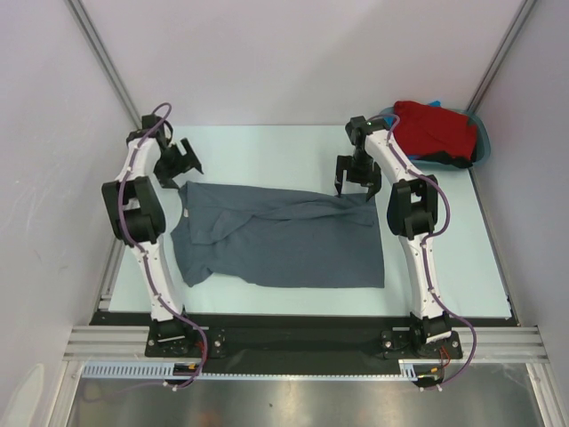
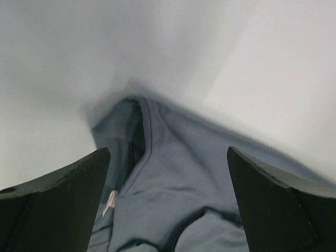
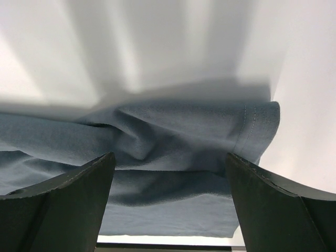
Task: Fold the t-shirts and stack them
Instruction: Fold the tshirt
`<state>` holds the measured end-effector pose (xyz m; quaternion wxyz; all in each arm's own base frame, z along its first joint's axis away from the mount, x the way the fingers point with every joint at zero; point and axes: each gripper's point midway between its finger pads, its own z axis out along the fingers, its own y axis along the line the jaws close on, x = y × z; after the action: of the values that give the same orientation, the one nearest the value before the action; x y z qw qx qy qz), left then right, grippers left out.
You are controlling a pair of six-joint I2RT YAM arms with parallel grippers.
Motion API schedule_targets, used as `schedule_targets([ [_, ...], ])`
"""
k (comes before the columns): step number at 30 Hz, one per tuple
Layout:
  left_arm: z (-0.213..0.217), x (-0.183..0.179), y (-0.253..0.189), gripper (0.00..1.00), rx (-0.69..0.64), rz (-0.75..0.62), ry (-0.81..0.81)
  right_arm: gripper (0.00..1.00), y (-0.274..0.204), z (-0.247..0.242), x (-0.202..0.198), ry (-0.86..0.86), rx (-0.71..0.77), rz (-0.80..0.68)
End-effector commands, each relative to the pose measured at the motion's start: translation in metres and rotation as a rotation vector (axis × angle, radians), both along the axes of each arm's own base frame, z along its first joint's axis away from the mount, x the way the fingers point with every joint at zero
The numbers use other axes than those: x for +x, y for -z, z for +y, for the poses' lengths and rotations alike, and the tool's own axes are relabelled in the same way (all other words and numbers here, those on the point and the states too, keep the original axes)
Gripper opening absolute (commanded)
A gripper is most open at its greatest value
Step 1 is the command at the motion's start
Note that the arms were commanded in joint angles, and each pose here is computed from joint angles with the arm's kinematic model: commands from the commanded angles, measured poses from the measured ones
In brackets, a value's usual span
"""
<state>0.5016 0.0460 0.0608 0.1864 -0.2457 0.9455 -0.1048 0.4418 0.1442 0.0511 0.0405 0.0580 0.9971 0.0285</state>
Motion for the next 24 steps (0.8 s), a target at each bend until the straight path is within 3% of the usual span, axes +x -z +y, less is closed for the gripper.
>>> schedule_targets([
  [1,0.007,-0.003,-0.061,1.00,0.048,-0.123,0.014,0.93,-0.008,0.001,-0.016,-0.004,-0.007,0.049],
  [6,-0.003,-0.009,-0.076,1.00,-0.001,-0.135,0.017,0.93,-0.007,0.000,-0.012,-0.005,-0.005,0.042],
  [14,-0.007,-0.032,-0.052,1.00,0.020,-0.037,0.007,0.93,-0.006,-0.002,-0.008,-0.001,0.000,0.035],
  [18,-0.010,-0.037,-0.036,0.92,0.014,-0.008,0.010,0.93,-0.004,-0.004,-0.007,0.002,0.001,0.037],
  [20,-0.012,-0.037,-0.030,0.84,0.008,-0.006,0.014,0.93,-0.005,-0.003,-0.005,0.005,0.005,0.032],
  [24,-0.015,-0.036,-0.020,0.80,-0.002,0.004,0.009,0.93,-0.004,-0.005,-0.004,0.007,0.009,0.034],
])
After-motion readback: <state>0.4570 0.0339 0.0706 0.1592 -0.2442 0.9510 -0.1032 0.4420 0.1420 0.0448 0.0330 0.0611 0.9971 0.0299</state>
